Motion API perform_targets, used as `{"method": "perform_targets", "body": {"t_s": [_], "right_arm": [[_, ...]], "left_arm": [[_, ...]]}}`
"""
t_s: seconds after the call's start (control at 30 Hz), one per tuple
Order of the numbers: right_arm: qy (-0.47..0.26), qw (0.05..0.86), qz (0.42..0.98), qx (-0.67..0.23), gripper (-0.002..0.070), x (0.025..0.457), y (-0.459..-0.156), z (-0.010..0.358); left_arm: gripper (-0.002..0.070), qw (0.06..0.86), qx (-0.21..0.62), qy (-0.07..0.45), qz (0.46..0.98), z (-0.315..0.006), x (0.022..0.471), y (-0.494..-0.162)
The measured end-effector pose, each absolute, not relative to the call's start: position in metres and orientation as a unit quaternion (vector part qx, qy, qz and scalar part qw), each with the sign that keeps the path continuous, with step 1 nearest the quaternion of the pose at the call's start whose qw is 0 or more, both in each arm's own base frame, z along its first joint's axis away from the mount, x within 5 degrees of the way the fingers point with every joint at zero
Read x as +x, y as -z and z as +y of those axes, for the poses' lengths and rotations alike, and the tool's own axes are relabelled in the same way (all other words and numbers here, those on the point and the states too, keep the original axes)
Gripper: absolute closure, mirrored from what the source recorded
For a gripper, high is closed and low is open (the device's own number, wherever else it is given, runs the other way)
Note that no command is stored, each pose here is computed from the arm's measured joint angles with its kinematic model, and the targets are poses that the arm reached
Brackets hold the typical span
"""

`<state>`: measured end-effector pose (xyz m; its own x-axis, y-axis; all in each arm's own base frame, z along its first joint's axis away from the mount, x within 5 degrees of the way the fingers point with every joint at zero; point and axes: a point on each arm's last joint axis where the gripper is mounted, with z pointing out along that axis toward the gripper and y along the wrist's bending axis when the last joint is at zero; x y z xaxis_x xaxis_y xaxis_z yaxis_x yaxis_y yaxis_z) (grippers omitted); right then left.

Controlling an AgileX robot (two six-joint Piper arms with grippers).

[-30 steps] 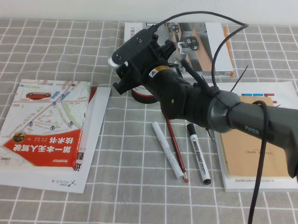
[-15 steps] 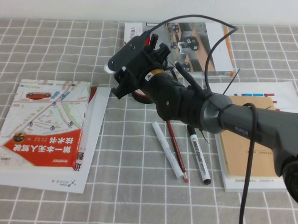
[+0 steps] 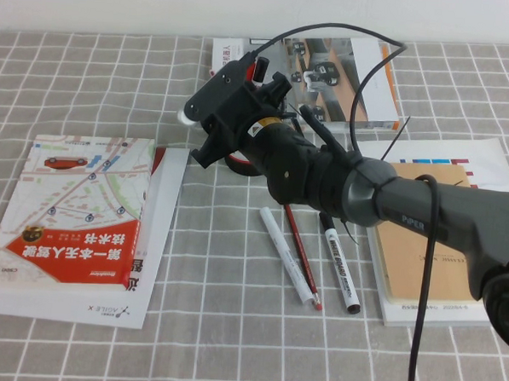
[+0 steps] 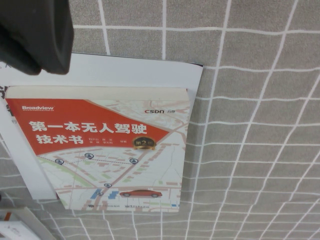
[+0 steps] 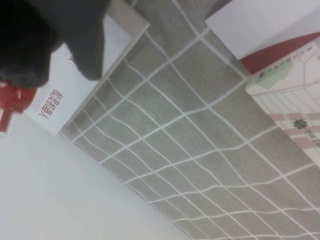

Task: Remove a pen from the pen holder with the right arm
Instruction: 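Take a marker out of the pen holder and lay it on the table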

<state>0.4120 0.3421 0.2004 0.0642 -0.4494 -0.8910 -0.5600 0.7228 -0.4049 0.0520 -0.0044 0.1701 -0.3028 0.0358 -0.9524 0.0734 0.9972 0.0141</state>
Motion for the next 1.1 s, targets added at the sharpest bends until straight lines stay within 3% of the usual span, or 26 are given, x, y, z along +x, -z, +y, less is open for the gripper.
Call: {"method": "perform_targets", "body": {"t_s": [0.27,0.67,1.1], "right_arm": [[-0.043,0.630,0.682,-0.369,0.0591,0.412,-0.201,0.342],[-0.065,0.619,0.683,-0.382,0.0591,0.404,-0.229,0.340],[-0.061,0.653,0.653,-0.378,0.0591,0.386,-0.304,0.325]], "left_arm": [[0.0678,0.589,0.034,0.016,0.807,-0.004,0.052,-0.170],[0.0678,0.589,0.034,0.016,0.807,-0.004,0.052,-0.170],[0.0678,0.589,0.034,0.016,0.807,-0.004,0.052,-0.170]]}}
